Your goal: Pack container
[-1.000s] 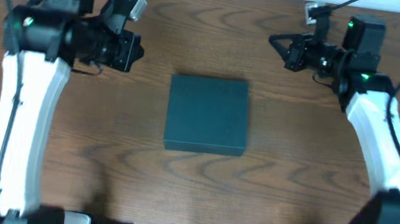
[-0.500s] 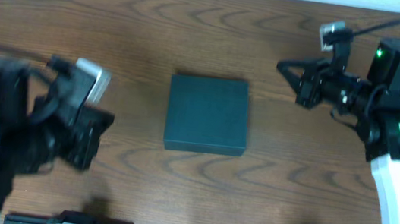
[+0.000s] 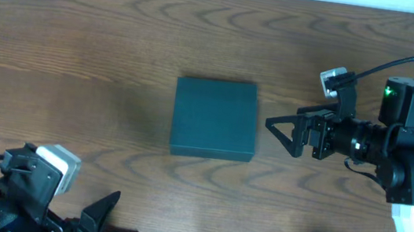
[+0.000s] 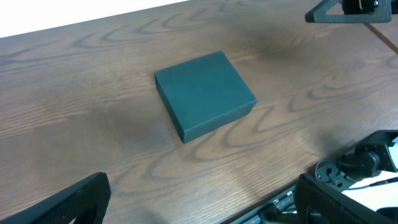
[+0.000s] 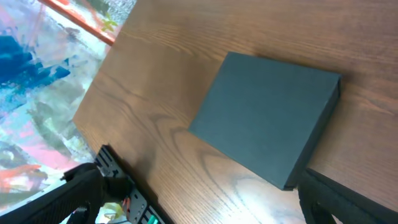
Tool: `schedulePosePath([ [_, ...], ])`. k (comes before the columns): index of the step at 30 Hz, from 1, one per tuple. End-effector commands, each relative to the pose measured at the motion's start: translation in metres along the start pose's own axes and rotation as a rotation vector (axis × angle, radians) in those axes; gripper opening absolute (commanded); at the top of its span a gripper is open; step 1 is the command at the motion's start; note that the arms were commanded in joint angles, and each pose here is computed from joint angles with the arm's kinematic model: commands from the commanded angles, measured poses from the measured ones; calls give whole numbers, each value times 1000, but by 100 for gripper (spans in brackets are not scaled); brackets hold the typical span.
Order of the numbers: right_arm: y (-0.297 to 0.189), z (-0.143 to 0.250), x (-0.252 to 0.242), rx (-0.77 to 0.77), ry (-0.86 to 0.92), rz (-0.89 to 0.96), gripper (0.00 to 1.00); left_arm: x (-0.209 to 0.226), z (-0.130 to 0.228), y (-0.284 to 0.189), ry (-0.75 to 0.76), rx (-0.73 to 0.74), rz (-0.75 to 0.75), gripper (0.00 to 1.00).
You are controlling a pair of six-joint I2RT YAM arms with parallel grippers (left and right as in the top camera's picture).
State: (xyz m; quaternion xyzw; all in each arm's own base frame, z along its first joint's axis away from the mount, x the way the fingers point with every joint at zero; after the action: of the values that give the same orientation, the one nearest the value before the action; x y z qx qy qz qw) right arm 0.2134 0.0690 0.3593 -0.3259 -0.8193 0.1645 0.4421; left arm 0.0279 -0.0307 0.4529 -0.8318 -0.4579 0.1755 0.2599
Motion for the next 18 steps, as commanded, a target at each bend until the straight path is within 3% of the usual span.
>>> schedulePosePath([
  [1, 0, 0, 1, 0, -20, 8, 99, -2, 7, -1, -16, 47, 7, 95],
  [12, 0, 0, 1, 0, -20, 8, 99, -3, 8, -2, -14, 51, 12, 95],
  [18, 0, 0, 1, 0, -20, 8, 99, 4, 8, -5, 4, 25, -115, 95],
])
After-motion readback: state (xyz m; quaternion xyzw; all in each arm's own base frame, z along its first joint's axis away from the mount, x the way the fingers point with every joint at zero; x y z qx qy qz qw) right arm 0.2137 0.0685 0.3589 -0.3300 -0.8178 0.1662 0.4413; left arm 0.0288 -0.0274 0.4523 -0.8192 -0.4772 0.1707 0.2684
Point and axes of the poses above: each gripper's point midway between its finger pads, its own y axis out along the fingers, its own x axis along the line the jaws close on, z = x × y, the point moved 10 cm from there along -y, back along the fingers, and after that the axes turned 5 degrees about y, right-handed, at the moved point
